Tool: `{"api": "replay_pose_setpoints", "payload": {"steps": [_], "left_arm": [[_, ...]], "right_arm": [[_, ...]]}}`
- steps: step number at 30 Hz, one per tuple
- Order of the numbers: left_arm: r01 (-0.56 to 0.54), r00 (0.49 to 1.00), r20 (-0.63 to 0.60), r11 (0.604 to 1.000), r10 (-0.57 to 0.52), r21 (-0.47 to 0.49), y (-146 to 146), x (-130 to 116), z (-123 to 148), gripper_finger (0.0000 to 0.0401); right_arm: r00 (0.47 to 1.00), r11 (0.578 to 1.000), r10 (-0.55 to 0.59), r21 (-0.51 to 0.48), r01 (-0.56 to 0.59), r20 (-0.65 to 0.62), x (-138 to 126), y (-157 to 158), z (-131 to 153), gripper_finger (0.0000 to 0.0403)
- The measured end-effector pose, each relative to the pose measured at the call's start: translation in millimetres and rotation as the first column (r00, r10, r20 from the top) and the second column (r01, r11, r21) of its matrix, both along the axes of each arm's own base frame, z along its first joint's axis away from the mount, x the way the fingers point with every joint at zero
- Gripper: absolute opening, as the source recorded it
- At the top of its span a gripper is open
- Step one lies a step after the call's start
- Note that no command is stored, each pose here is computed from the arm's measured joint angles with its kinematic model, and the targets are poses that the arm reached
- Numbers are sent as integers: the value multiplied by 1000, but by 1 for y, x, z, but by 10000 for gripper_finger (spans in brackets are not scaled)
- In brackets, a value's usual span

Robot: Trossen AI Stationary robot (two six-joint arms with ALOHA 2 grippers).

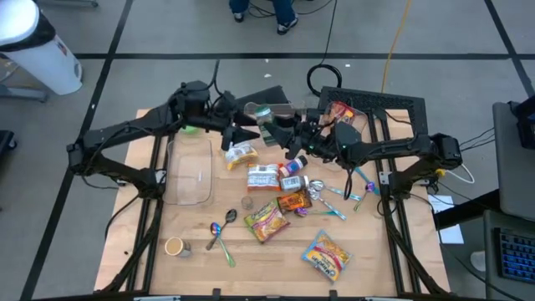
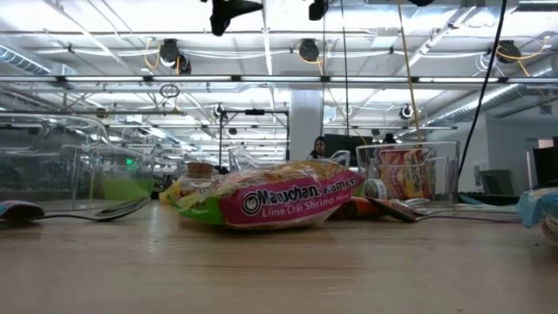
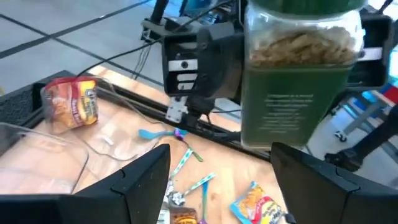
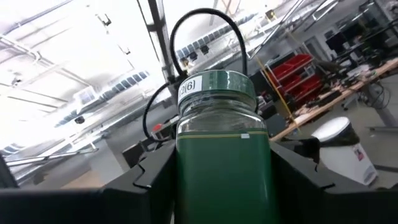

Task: Pick & Place Food Item
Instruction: Put the green spice bottle into the middle transparent bin

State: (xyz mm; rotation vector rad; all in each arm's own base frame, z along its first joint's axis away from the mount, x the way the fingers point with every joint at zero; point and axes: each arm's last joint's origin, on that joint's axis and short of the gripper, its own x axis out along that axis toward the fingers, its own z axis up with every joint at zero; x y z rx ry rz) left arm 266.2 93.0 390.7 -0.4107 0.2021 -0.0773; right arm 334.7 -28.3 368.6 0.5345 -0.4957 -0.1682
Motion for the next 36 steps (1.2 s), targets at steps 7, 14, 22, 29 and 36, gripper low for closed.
{"api": "replay_pose_setpoints", "payload": {"steps": [7, 14, 22, 29, 36], "left_arm": [[75, 996, 57, 997, -75, 3, -5, 6, 3, 287], [90, 994, 63, 995, -87, -40, -4, 28, -8, 287], [101, 982, 168, 993, -90, -55, 1, 41, -6, 287], [118, 982, 155, 990, -105, -80, 1, 45, -11, 267], [119, 983, 147, 989, -106, -83, 0, 48, -13, 204]], "right_arm": [[999, 1000, -26, 5, 26, -21, 3, -6, -4, 192], [1000, 1000, -12, -3, 12, -19, 2, -14, -4, 192], [1000, 1000, 12, -29, -12, -15, 2, -14, -3, 192], [1000, 999, 17, -30, -18, -14, 2, -14, -3, 192], [1000, 1000, 16, -26, -17, -23, 2, -14, -4, 191]]}}
